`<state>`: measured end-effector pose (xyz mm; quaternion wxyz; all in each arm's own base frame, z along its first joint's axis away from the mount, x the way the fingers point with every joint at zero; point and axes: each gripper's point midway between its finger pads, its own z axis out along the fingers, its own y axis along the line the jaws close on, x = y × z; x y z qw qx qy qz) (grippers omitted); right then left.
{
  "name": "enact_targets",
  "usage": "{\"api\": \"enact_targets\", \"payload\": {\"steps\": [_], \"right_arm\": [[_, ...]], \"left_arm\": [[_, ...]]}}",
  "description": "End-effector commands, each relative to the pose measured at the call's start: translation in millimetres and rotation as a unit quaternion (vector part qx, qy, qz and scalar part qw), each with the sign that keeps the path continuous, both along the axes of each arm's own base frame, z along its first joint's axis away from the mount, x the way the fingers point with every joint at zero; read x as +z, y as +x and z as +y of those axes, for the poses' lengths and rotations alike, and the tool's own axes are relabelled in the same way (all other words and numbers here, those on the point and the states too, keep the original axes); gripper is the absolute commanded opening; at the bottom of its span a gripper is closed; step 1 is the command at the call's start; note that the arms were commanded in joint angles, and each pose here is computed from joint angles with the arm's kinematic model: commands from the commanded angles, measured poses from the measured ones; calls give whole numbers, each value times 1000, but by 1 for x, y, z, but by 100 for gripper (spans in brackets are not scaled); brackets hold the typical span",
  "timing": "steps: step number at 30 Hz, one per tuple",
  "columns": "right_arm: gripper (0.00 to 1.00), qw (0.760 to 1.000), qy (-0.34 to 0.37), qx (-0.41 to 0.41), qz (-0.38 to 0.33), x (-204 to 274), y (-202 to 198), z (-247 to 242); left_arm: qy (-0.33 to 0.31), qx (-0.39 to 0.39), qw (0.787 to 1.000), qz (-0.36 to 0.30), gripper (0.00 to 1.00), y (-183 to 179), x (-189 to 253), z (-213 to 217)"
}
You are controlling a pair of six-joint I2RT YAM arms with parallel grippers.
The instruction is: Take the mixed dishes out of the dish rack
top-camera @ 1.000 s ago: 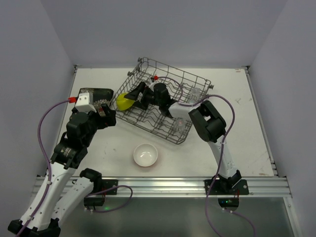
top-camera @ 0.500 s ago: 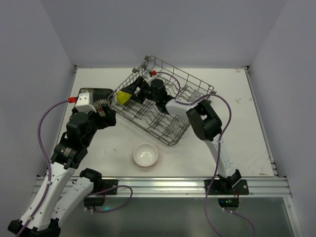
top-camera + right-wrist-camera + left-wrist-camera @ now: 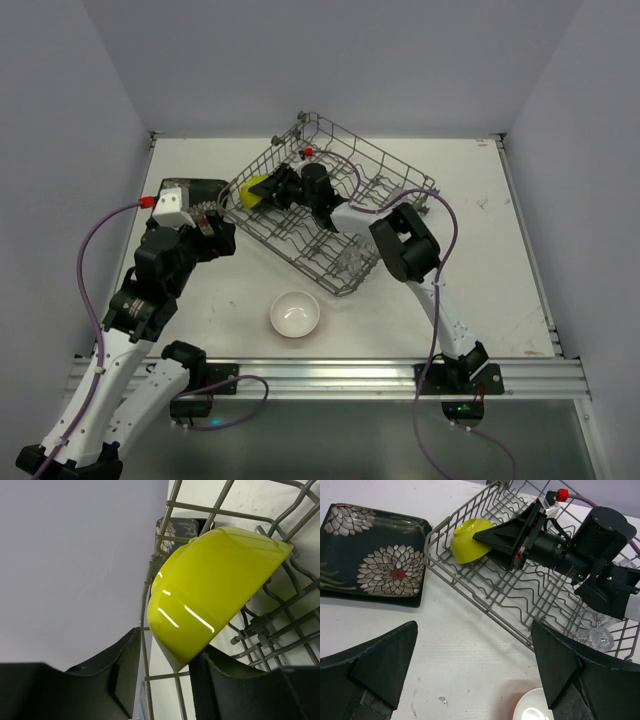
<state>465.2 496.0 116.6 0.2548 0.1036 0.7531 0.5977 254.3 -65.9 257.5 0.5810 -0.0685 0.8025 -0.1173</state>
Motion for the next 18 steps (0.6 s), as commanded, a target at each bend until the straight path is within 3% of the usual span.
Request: {"api": "enact_targets", "payload": {"steps": [1,2,4,6,12,18], "right_arm": [[43,998,33,-8,-43,30,11,4],[35,998,33,-8,-44,30,11,3],[28,998,32,-5,-49,30,11,3],[12,998,32,-1,-56,31,10,4],[0,997,31,24,-69,31,2,6],[0,995,29,46,-81,29,-13,3]], "left_arm": [[4,-8,1000,-14,100,3,4,-2],[4,-9,1000,-14,100,3,4,-2],[3,-9,1000,-16,100,3,5,-2],[3,-9,1000,-15,100,3,5,-2],[3,-9,1000,-16,100,2,6,-2],[4,-10,1000,-16,100,2,5,-2]]}}
